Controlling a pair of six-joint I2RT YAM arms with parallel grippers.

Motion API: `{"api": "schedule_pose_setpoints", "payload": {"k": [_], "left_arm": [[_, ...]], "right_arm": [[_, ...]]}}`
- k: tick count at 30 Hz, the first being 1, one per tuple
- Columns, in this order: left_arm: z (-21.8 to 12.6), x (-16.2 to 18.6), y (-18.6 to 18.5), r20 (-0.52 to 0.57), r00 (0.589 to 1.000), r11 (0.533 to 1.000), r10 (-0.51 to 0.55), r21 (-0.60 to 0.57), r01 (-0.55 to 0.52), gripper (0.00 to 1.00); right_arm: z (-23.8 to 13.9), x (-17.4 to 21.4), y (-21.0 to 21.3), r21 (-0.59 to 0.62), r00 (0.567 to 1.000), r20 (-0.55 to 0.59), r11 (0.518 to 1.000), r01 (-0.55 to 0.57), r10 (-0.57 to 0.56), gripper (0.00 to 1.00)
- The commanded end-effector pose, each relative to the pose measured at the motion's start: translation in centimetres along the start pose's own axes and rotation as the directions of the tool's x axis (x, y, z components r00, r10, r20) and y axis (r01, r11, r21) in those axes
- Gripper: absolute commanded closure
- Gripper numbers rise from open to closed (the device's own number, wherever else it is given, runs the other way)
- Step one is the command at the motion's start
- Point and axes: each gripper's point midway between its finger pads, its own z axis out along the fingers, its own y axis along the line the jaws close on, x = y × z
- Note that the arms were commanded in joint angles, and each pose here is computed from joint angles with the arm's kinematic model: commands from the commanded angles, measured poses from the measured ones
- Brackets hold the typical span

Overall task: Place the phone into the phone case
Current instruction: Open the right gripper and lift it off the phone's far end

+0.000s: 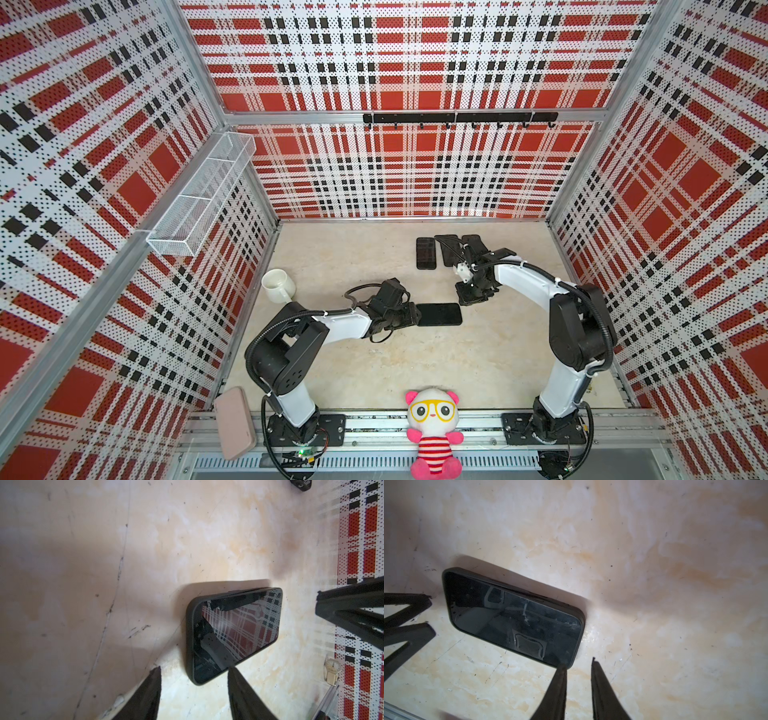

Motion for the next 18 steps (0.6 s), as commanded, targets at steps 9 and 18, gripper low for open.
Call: {"api": "schedule_pose_setpoints", "payload": {"k": [9,18], "left_arm": [[1.4,-1.0,0.6,0.004,1.0,1.0,0.005,-0.025,-0.005,0.57],[2.0,-1.0,1.0,-0.003,1.0,0.999,0.013,-0.047,-0.013,0.59]], "right_arm": [[2.2,-1.5,-0.4,-0.024,0.999,-0.02,0.999,0.039,-0.039,0.82],[4.6,-0.1,-1.1,0.005,0.994,-0.105,1.0,0.016,-0.015,0.87]]}}
